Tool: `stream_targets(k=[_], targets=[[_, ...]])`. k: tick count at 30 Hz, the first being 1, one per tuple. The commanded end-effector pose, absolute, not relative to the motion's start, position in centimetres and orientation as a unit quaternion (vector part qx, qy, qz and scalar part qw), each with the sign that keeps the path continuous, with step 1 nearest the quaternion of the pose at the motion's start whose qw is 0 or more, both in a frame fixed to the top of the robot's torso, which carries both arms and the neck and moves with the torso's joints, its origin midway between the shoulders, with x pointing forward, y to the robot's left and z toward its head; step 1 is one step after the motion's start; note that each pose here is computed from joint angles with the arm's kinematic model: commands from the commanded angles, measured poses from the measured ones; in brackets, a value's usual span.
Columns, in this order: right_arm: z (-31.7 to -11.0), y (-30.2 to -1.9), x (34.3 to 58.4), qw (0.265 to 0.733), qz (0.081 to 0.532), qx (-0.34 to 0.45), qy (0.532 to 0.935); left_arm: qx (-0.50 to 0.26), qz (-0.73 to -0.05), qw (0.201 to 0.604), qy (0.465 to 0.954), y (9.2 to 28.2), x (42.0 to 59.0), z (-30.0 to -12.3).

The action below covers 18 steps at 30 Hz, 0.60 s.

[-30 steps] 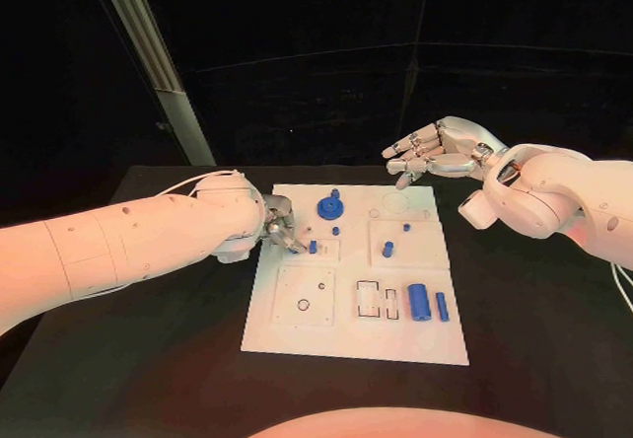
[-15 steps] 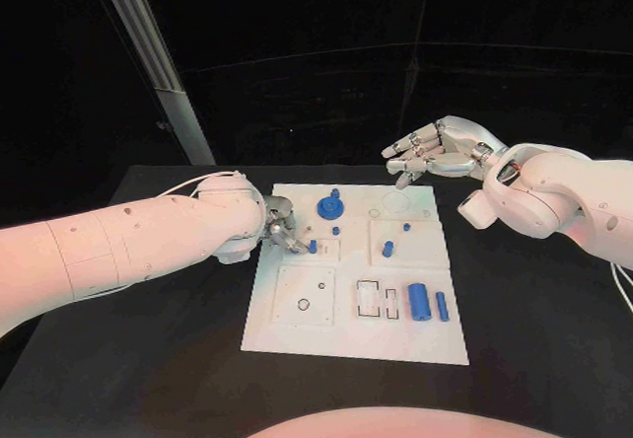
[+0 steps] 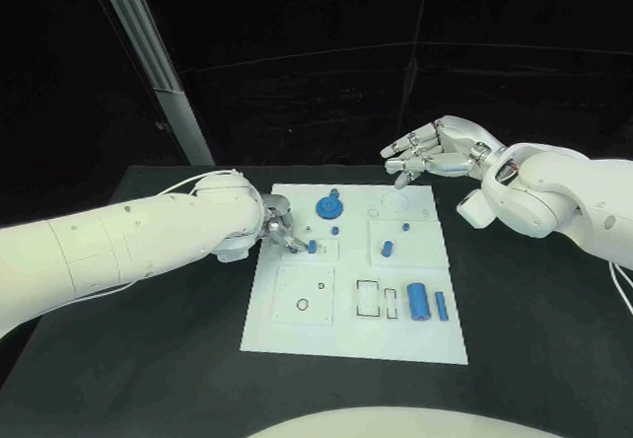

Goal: Assemble the parts on the task board

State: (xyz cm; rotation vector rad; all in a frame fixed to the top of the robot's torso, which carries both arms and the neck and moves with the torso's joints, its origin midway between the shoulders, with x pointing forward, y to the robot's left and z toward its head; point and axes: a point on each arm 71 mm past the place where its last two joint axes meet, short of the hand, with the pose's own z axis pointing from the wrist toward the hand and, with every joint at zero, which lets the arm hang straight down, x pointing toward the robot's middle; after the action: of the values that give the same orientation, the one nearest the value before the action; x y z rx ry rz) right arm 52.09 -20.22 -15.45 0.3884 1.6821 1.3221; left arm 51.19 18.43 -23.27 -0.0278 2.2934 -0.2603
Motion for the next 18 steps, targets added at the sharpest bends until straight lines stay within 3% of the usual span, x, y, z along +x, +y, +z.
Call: stream_targets(k=[1,18], targets=[[-15.31,-20.16,52.08,0.462,0.543,0.156,0.683,-0.02,-0.104,0.397,0.912,18.63,51.17,-23.38],[-15.36,-20.17,52.1,0.46,0.543,0.156,0.685,-0.045,-0.131,0.375,0.917,18.63,50.95,-23.49]])
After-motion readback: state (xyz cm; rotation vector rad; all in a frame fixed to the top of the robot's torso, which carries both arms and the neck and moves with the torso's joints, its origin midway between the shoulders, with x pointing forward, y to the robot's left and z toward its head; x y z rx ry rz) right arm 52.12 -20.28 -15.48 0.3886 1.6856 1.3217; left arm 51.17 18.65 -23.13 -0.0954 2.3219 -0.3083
